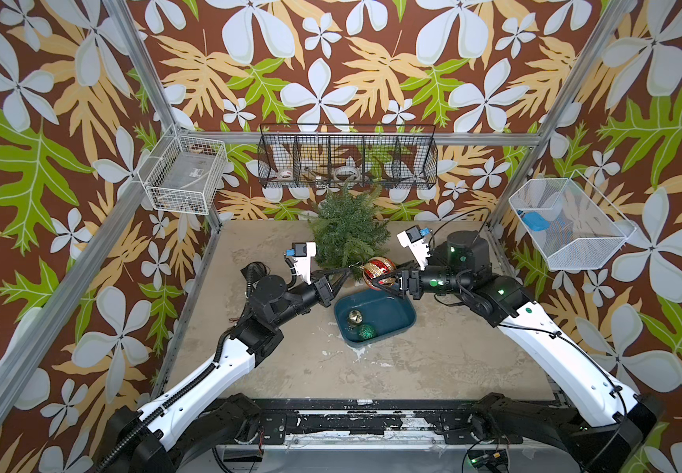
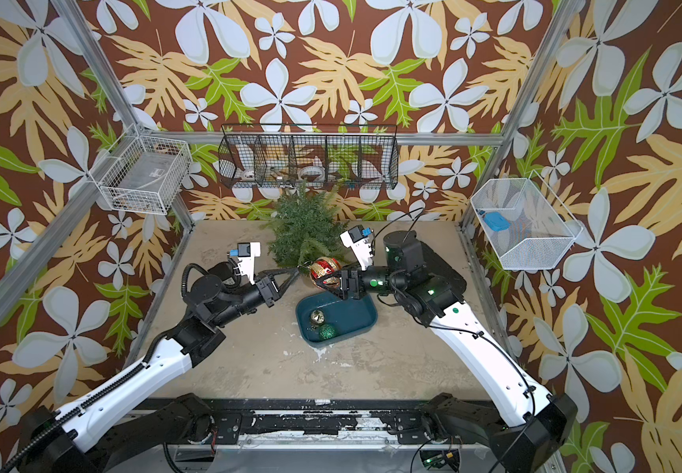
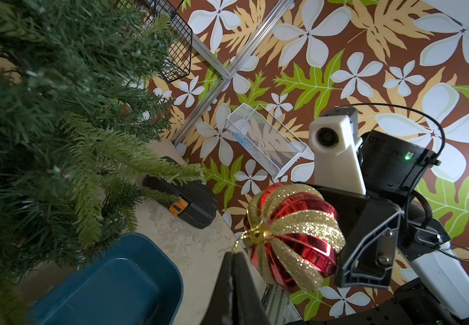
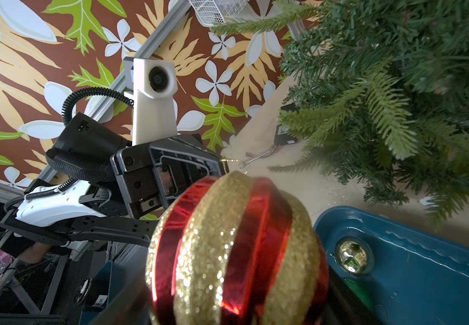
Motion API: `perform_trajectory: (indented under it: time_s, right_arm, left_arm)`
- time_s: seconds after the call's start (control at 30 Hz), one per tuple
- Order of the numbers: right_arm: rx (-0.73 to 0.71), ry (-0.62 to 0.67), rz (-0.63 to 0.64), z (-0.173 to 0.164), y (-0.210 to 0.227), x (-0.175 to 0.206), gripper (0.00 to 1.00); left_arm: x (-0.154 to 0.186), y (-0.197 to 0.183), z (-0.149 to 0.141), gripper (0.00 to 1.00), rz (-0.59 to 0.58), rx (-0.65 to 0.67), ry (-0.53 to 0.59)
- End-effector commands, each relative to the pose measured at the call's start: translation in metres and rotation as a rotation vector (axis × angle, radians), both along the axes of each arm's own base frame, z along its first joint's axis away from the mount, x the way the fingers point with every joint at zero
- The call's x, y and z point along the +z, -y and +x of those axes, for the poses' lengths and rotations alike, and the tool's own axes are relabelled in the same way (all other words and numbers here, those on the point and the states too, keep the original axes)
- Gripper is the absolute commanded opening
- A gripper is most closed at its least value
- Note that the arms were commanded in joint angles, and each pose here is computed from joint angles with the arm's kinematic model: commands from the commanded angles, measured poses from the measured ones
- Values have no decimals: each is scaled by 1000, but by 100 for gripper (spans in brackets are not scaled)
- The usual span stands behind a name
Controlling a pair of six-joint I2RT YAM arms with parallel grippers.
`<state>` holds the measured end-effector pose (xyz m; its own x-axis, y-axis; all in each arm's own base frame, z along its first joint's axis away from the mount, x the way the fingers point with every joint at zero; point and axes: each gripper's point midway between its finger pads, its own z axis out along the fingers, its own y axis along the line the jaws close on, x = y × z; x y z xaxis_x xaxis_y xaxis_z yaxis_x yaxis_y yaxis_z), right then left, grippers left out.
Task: Decorate the small christmas tree with ornaments
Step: Hang an ornament on the christmas tree.
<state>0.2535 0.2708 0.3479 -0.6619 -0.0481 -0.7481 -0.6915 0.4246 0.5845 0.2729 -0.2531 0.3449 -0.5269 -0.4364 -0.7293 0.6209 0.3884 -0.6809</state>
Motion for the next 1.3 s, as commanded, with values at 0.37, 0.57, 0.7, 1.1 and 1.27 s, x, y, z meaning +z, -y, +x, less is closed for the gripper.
perform_trajectory:
  time_s: [0.37, 0.57, 0.7, 1.1, 1.27]
  right_arm:
    - [-44, 56, -2, 24, -1, 4, 73]
    - [-47, 52, 1, 31, -3, 3, 73]
    - [-54, 52, -1, 35, -3, 3, 73]
    - [-60, 44, 2, 43, -4, 1, 73]
    - [-66, 43, 5, 46, -4, 2, 73]
  left_arm:
    - [4, -3, 17, 0, 34, 11, 17]
    - [2, -1, 21, 0, 42, 9, 11]
    - [2, -1, 24, 0, 48, 10, 9]
    - [1, -3, 34, 0, 43, 21, 2]
    - [3, -4, 37, 0, 42, 20, 2]
